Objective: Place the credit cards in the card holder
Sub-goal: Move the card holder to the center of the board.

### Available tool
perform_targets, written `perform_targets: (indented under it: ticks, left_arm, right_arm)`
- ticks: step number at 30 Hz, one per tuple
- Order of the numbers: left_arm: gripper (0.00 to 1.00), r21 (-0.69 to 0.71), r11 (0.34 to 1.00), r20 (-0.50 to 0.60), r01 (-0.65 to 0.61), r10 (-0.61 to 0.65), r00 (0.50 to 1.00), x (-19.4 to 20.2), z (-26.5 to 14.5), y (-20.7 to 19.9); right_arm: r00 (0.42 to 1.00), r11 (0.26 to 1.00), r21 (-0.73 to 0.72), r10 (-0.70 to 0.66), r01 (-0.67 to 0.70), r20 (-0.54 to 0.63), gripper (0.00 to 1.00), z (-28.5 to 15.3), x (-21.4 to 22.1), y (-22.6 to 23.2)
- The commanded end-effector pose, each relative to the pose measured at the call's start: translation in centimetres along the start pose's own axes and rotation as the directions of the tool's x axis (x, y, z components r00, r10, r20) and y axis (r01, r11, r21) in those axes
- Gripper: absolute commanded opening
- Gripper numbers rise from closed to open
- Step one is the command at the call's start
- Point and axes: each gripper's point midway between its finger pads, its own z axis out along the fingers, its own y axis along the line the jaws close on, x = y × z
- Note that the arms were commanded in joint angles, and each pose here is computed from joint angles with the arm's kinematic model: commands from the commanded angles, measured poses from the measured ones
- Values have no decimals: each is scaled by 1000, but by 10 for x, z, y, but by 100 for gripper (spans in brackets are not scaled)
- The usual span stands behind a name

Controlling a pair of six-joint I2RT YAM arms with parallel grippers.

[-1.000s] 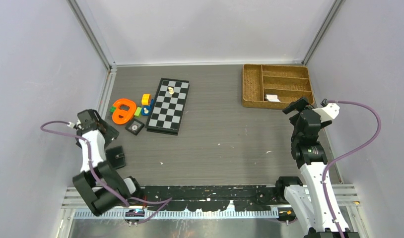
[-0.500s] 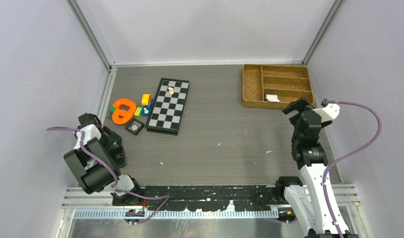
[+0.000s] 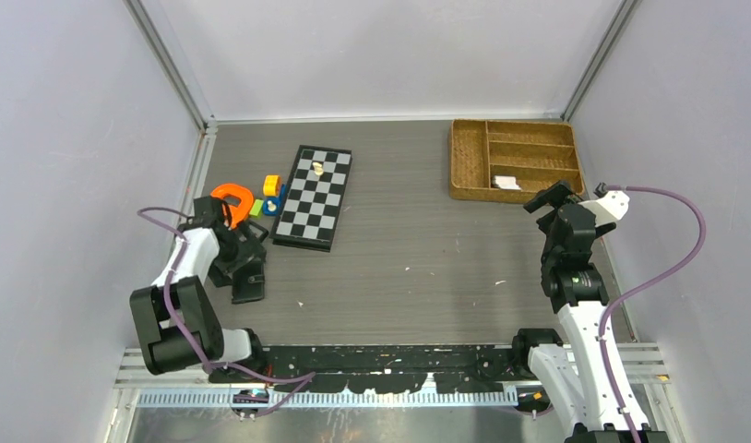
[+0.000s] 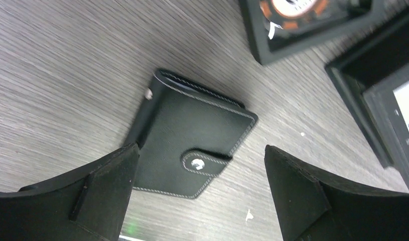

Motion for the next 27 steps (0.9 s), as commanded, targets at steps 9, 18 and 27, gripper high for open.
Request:
perform_targets:
  ticks: [9, 18, 27]
  left_arm:
    - [99, -146, 988, -1, -55, 55, 998, 7, -13, 13]
    - [100, -235, 966, -76, -111, 95, 993, 13, 3, 15]
    - [74, -187, 967, -124, -172, 151, 981, 22, 12, 0]
  right_arm:
    - [998, 999, -32, 22, -20, 61, 100, -2, -23, 11]
    - [997, 999, -37, 23, -21, 67, 100, -2, -24, 12]
    - [998, 999, -43, 28, -25, 59, 100, 1, -21, 14]
